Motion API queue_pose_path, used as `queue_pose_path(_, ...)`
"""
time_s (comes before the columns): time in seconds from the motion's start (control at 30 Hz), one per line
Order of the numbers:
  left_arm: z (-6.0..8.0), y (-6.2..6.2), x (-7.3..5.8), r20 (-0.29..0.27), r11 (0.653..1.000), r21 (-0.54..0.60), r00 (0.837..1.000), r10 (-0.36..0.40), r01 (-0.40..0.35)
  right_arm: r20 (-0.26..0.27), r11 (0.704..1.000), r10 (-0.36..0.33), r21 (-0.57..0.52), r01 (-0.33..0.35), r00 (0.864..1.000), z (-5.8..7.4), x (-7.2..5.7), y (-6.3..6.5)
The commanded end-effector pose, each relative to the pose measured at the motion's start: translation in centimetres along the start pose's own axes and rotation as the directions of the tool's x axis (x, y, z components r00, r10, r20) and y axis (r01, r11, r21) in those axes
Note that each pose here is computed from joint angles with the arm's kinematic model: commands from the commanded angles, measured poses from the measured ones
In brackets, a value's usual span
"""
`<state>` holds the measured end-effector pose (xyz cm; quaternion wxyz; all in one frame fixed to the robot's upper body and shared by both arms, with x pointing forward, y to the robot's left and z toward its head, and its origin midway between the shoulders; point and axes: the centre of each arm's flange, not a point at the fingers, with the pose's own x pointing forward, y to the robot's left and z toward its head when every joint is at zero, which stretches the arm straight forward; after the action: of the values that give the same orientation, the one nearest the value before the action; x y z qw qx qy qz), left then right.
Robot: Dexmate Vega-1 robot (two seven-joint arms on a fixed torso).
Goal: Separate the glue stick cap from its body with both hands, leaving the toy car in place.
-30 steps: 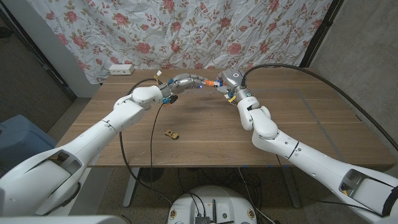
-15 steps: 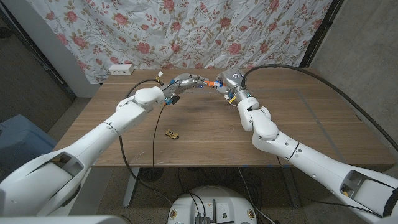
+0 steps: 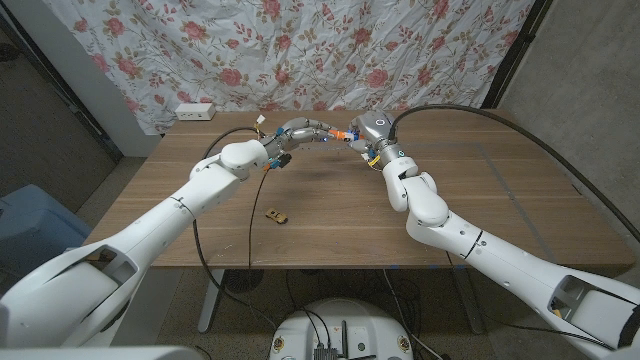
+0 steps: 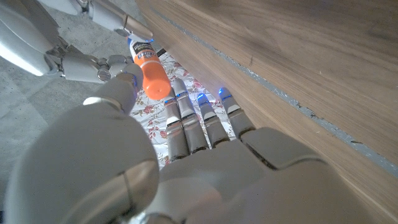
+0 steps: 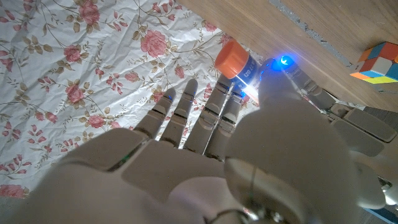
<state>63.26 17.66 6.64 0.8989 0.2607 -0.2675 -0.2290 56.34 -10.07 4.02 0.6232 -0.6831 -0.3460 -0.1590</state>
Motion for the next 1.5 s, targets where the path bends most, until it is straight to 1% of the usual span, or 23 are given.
queue_pose_path(0.03,0.21,-0.38,0.13,-0.007,1.0,0.013,1.0,0.007,-0.006,0.001,1.0,0.004,0.001,-0.004,1.0,-0.13,-0.12,0.23)
queue_pose_path(0.57,0.48,-0.76,-0.02,-0.015,0.999,0.029,0.999,0.037,-0.036,0.002,1.0,0.004,0.002,-0.004,1.0,-0.2,-0.17,0.3)
queue_pose_path(1.1,0.53,-0.76,-0.35,-0.034,0.996,0.044,0.996,0.083,-0.082,0.004,1.0,-0.005,0.0,0.005,1.0,0.03,-0.46,0.27)
queue_pose_path(1.5,0.67,-0.89,-0.52,-0.044,0.993,0.068,0.994,0.098,-0.095,0.01,1.0,-0.008,-0.002,0.008,1.0,0.12,-0.59,0.16)
